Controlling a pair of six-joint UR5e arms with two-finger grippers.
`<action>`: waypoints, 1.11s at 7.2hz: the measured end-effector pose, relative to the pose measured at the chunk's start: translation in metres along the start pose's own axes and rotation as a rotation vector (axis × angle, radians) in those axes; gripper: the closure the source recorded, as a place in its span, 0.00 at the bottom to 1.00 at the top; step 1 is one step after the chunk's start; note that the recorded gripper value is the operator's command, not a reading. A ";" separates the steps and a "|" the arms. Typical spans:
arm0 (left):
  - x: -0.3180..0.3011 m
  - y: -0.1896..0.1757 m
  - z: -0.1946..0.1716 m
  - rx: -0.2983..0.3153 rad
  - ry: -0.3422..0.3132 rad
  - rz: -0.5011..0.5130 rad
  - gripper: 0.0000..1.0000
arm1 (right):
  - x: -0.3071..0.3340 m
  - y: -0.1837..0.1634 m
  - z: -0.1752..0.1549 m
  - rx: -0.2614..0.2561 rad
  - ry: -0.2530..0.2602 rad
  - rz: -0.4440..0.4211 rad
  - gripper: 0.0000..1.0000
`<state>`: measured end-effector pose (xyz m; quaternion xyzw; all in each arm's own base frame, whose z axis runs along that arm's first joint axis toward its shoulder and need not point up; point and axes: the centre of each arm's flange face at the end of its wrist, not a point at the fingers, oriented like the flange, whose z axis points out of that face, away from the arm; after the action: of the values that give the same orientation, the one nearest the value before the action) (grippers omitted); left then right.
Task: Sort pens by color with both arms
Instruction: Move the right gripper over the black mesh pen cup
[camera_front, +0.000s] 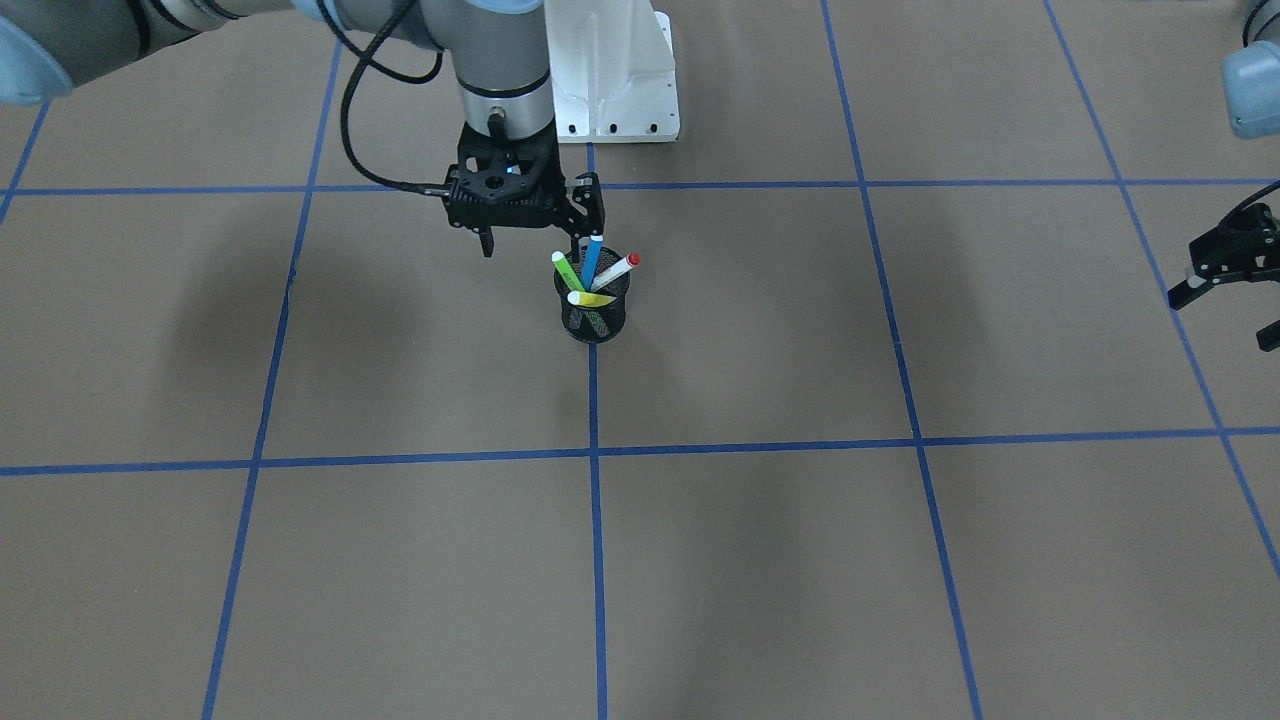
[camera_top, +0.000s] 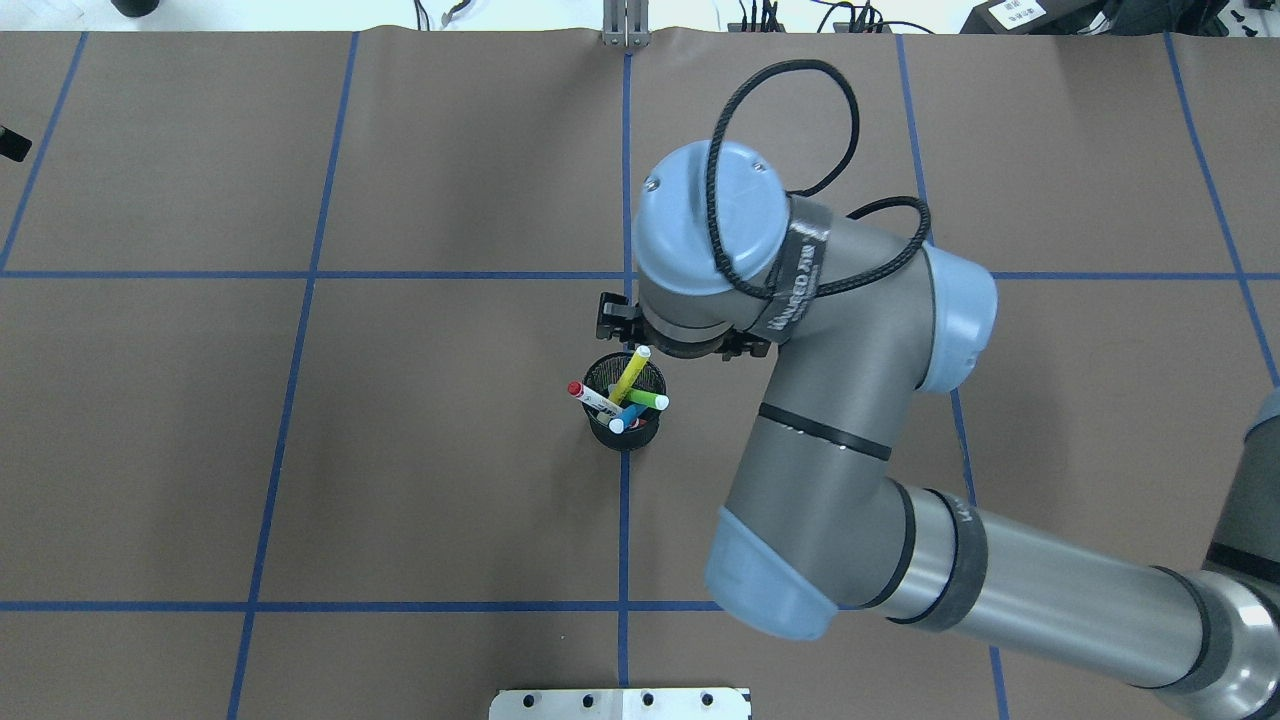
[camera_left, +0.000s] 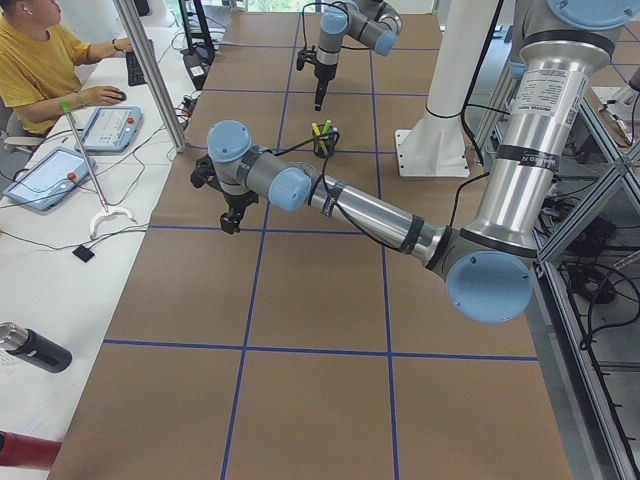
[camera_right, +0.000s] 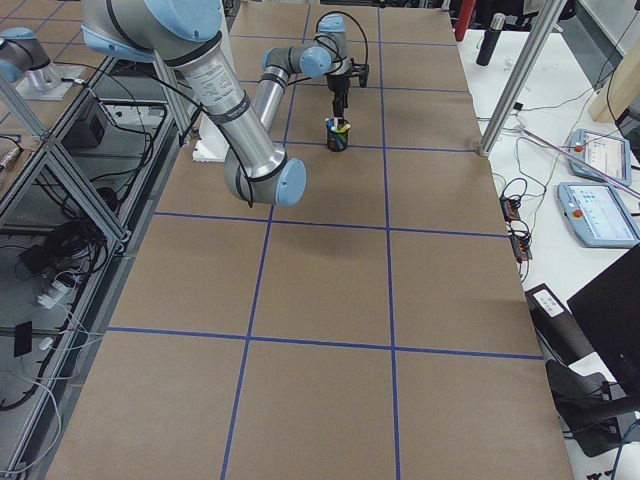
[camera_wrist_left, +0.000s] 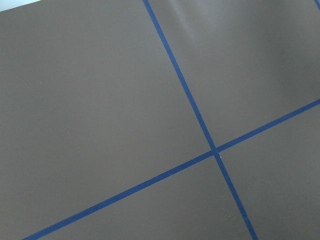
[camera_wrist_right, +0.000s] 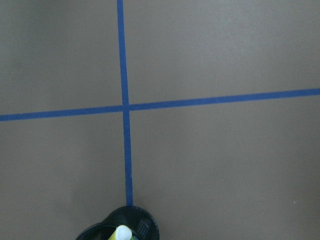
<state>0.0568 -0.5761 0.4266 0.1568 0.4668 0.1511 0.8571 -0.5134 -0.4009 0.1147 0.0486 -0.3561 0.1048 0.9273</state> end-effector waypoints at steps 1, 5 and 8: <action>-0.001 0.000 0.001 -0.002 0.000 -0.001 0.00 | -0.017 0.016 0.005 -0.008 0.035 0.020 0.49; -0.003 0.001 0.003 -0.005 0.000 -0.004 0.00 | -0.038 0.047 0.023 -0.039 0.071 0.002 0.38; -0.003 0.001 0.003 -0.005 0.000 -0.004 0.00 | -0.047 0.049 0.040 -0.041 0.051 -0.013 0.44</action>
<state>0.0576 -0.5769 0.4303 0.1536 0.4668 0.1505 0.8578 -0.5849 -0.3673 0.1139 0.0294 -0.3339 0.0929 0.9376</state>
